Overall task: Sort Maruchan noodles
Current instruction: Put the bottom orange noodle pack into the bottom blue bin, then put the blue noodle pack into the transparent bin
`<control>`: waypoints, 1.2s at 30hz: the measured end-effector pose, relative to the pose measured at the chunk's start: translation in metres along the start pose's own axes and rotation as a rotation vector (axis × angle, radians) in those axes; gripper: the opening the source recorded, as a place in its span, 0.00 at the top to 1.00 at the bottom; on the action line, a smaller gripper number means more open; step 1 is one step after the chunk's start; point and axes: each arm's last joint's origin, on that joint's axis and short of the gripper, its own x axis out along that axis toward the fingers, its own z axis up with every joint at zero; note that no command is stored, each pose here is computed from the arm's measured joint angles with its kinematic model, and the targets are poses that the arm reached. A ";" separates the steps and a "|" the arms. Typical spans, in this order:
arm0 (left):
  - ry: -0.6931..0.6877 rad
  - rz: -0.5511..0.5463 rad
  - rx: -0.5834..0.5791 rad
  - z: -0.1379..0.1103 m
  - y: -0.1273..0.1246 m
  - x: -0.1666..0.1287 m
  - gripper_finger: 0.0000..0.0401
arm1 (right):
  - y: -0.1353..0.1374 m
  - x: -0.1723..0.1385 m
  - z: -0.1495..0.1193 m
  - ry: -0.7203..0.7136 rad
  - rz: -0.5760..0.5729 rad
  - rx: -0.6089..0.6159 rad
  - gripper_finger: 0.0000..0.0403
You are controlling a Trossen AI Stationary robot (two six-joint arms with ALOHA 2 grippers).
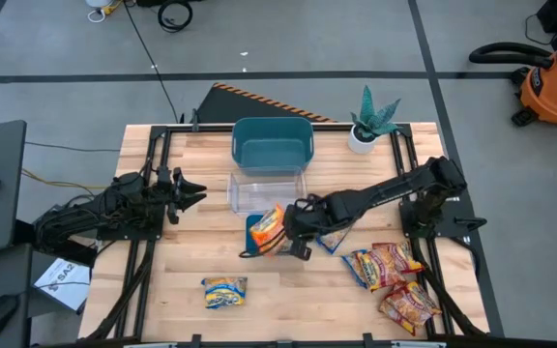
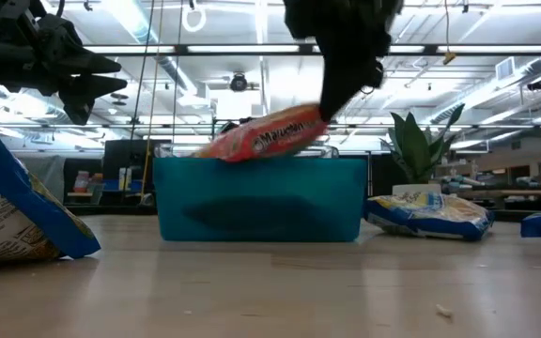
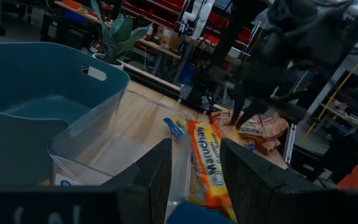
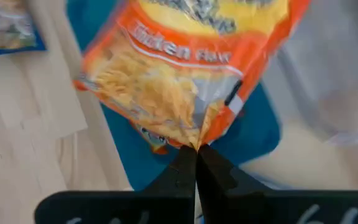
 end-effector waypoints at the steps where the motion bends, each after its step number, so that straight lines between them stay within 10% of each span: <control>1: -0.001 0.000 0.000 0.000 0.000 0.000 0.65 | -0.001 0.005 -0.004 0.007 -0.002 0.043 0.98; 5: -0.001 0.000 0.000 0.000 0.000 0.000 0.65 | -0.003 0.016 -0.015 0.069 0.011 0.176 0.96; 26: 0.000 0.000 0.000 0.000 0.000 0.000 0.65 | 0.005 0.003 -0.007 0.214 0.298 0.044 0.84; 36: -0.001 0.000 0.000 0.000 0.000 0.000 0.65 | -0.012 -0.003 -0.025 0.227 -0.141 -0.359 0.83</control>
